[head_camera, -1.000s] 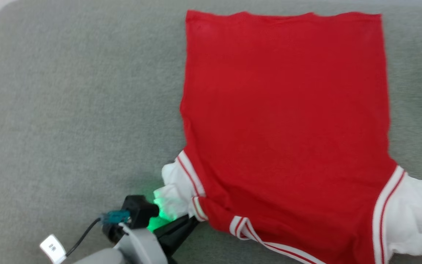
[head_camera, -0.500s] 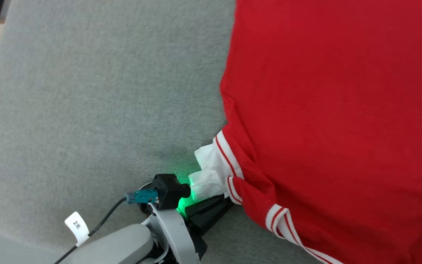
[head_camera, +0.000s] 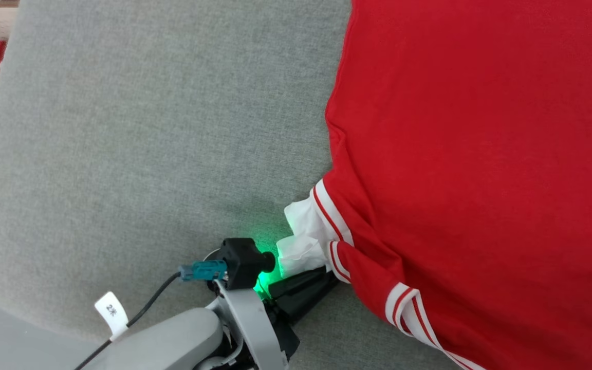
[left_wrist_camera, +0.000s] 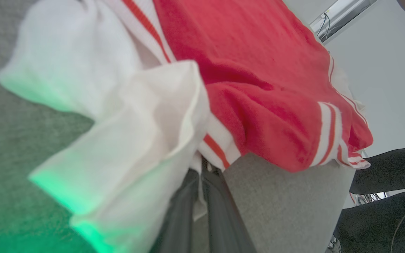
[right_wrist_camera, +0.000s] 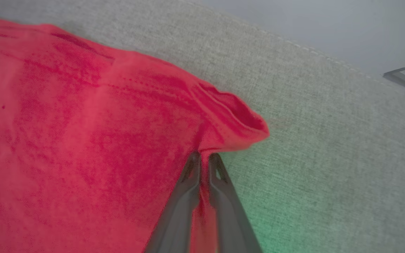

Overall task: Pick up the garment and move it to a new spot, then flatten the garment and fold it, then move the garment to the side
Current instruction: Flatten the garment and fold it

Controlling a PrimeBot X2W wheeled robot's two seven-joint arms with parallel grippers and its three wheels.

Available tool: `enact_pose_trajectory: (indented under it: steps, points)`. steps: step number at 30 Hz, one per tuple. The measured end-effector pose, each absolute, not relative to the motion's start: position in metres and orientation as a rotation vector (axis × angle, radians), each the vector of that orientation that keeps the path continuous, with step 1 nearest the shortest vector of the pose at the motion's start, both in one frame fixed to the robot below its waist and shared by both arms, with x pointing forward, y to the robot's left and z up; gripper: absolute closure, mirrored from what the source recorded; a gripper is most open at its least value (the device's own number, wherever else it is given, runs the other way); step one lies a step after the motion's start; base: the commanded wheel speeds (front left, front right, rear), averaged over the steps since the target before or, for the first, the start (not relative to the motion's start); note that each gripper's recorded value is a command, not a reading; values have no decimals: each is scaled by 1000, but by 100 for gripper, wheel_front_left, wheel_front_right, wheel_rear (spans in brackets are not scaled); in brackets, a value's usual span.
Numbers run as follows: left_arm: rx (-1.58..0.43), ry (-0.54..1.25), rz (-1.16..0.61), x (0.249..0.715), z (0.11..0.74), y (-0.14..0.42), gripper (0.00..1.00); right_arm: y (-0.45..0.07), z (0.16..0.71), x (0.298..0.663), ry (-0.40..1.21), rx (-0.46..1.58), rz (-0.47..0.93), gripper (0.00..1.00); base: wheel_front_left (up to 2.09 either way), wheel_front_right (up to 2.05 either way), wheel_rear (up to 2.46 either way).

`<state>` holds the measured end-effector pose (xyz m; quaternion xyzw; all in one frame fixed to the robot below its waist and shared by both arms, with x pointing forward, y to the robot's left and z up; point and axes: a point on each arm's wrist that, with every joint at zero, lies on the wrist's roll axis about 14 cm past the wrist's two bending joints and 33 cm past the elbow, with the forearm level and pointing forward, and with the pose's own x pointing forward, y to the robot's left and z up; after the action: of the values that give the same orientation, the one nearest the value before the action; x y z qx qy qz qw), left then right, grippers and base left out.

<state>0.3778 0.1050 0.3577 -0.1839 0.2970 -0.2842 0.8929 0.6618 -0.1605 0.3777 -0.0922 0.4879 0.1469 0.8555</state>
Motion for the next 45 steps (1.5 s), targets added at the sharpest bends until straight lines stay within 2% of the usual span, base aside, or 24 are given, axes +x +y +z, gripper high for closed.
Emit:
enact_pose_trajectory:
  steps: [4, 9, 17, 23, 33, 35, 39, 40, 41, 42, 43, 45]
  points:
    - [-380, 594, -575, 379, 364, 107, 100, -167, 389, 653, 979, -193, 320, 100, 0, 0, 0]
    - [-364, 556, -523, 378, 375, 123, 100, -179, 402, 620, 957, -134, 365, 100, 0, 0, 0]
    - [-327, 524, -487, 360, 390, 141, 100, -219, 411, 527, 1011, -147, 425, 100, 0, 0, 0]
    - [-308, 499, -516, 359, 400, 139, 100, -235, 397, 435, 1109, -135, 490, 100, 0, 0, 0]
    - [-285, 472, -571, 372, 406, 126, 100, -214, 368, 304, 1253, -38, 619, 100, 0, 0, 0]
    - [-280, 462, -570, 376, 407, 124, 100, -200, 363, 287, 1269, -15, 655, 100, 0, 0, 0]
    - [-278, 460, -580, 377, 405, 119, 100, -192, 362, 288, 1232, -7, 652, 100, 0, 0, 0]
    - [-275, 459, -581, 378, 405, 119, 100, -191, 362, 290, 1211, -16, 653, 91, 0, 0, 0]
    - [-273, 458, -581, 378, 405, 119, 100, -188, 363, 289, 1202, -7, 652, 56, 0, 0, 0]
    - [-272, 456, -582, 378, 406, 119, 100, -187, 363, 289, 1196, 3, 652, 14, 0, 0, 0]
    - [-270, 456, -582, 377, 405, 119, 100, -186, 366, 289, 1186, 6, 655, 0, 0, 0, 0]
    - [-271, 452, -584, 376, 406, 117, 100, -182, 373, 288, 1170, 26, 667, 0, 0, 0, 0]
